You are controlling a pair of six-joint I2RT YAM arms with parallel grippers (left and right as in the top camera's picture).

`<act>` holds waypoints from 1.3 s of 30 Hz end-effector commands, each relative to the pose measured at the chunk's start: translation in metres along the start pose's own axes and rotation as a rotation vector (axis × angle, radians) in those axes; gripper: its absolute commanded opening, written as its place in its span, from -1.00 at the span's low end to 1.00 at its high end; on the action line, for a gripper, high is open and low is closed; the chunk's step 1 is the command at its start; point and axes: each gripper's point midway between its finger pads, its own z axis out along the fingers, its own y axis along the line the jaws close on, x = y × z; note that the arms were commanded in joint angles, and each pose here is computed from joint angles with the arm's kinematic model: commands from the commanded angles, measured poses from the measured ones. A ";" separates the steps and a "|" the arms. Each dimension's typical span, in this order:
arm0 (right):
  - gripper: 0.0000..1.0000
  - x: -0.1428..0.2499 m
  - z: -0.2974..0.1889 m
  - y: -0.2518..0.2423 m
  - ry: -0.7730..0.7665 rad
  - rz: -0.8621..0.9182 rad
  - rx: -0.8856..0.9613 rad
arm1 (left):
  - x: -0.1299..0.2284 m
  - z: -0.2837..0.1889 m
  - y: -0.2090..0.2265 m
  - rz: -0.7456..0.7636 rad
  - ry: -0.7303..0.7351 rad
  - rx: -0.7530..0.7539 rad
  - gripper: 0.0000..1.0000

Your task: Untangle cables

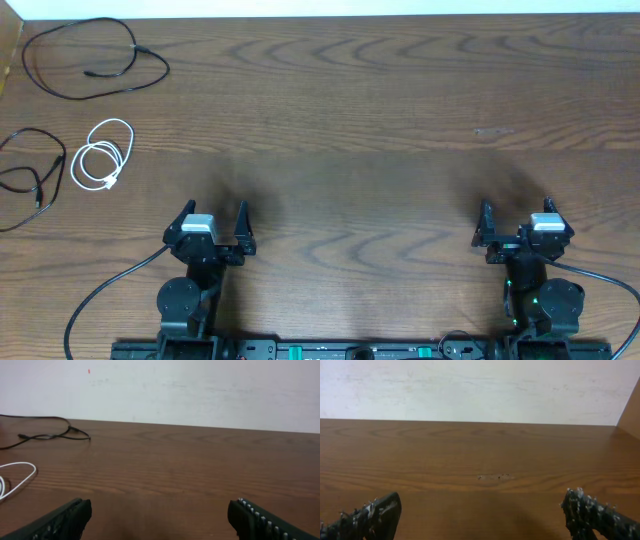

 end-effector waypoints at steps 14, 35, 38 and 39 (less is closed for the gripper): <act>0.98 0.001 0.000 -0.001 0.001 0.012 0.005 | 0.016 0.000 0.006 0.001 0.049 -0.025 0.85; 0.99 0.001 0.000 -0.001 0.001 0.012 0.005 | 0.016 0.000 0.009 0.002 0.049 -0.038 0.85; 0.99 0.001 0.000 -0.001 0.001 0.012 0.005 | 0.015 0.000 0.013 0.000 0.047 -0.053 0.85; 0.98 0.001 0.000 -0.001 0.001 0.012 0.005 | 0.015 0.000 0.014 0.000 0.047 -0.058 0.85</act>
